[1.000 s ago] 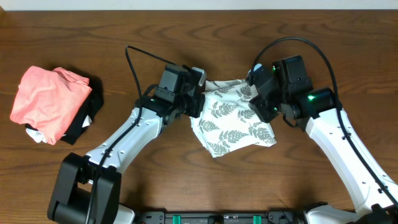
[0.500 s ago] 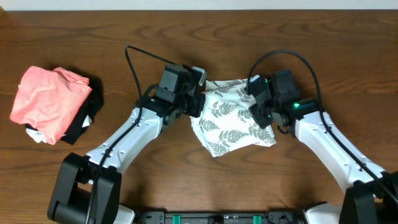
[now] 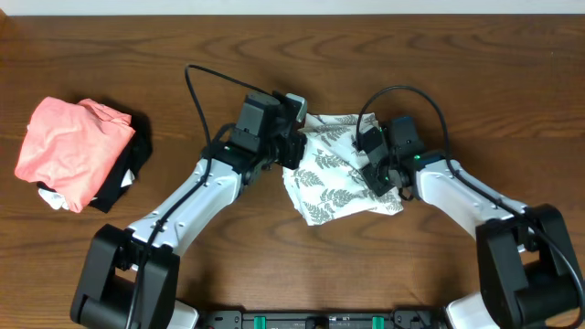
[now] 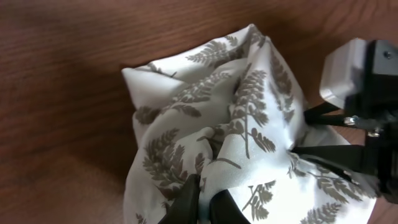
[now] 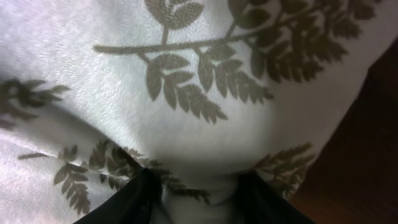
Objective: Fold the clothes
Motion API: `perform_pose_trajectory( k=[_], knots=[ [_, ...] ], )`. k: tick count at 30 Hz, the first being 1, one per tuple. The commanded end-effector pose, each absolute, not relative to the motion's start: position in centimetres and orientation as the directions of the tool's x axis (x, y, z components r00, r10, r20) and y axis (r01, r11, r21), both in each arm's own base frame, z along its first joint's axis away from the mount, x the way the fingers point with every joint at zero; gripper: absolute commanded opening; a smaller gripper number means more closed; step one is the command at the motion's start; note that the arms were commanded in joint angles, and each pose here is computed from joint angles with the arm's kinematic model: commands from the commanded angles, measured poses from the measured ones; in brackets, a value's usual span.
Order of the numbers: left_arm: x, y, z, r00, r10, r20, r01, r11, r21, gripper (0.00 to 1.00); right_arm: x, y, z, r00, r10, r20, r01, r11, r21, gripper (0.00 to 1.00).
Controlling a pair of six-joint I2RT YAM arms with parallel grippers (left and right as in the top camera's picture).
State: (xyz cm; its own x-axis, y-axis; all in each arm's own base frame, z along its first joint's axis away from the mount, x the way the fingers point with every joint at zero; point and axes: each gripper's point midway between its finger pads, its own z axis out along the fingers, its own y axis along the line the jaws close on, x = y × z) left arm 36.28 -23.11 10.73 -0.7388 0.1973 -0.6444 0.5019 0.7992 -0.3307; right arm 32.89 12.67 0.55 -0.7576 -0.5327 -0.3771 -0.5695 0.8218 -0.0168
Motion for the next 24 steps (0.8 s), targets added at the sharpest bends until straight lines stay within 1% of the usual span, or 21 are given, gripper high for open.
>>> perform_pose_trajectory(
  k=[1,4,7,10,11,14,18,21,24],
  knots=[
    [37.4,-23.6,11.6,-0.708,0.181,-0.683,0.509,0.801,-0.315,0.06,29.5,11.2,-4.4,-0.817,-0.538,-0.210,-0.555,0.831,0.029,0.45],
    [38.4,-23.9,11.8,-0.674,0.176,-0.718,0.507,0.816,-0.276,0.06,28.8,11.1,-5.3,-0.822,-0.541,-0.175,-0.555,0.831,0.039,0.45],
    [38.9,-24.9,11.6,-0.650,0.180,-0.738,0.522,0.812,-0.262,0.06,28.8,11.1,-5.4,-0.823,-0.542,-0.172,-0.555,0.831,0.039,0.45],
    [39.3,-26.0,10.4,-0.628,0.207,-0.750,0.551,0.799,-0.240,0.06,28.8,11.1,-5.4,-0.823,-0.542,-0.173,-0.555,0.831,0.039,0.45],
    [39.7,-25.9,9.4,-0.629,0.214,-0.747,0.537,0.815,-0.219,0.06,28.8,11.1,-5.4,-0.823,-0.542,-0.172,-0.555,0.831,0.040,0.45],
    [40.3,-24.7,6.3,-0.664,0.236,-0.710,0.478,0.864,-0.160,0.06,28.7,11.1,-5.4,-0.823,-0.542,-0.171,-0.555,0.831,0.039,0.45],
    [39.6,-23.2,3.0,-0.729,0.260,-0.634,0.441,0.886,-0.145,0.06,28.7,11.0,-5.4,-0.823,-0.541,-0.171,-0.554,0.831,0.039,0.46],
    [39.6,-22.3,2.5,-0.749,0.256,-0.612,0.422,0.895,-0.143,0.06,28.9,10.9,-5.4,-0.840,-0.516,-0.171,-0.528,0.849,0.031,0.47],
    [40.0,-21.5,2.5,-0.755,0.241,-0.610,0.404,0.903,-0.144,0.06,29.6,10.0,-5.3,-0.880,-0.441,-0.176,-0.448,0.894,-0.002,0.46]
  ],
)
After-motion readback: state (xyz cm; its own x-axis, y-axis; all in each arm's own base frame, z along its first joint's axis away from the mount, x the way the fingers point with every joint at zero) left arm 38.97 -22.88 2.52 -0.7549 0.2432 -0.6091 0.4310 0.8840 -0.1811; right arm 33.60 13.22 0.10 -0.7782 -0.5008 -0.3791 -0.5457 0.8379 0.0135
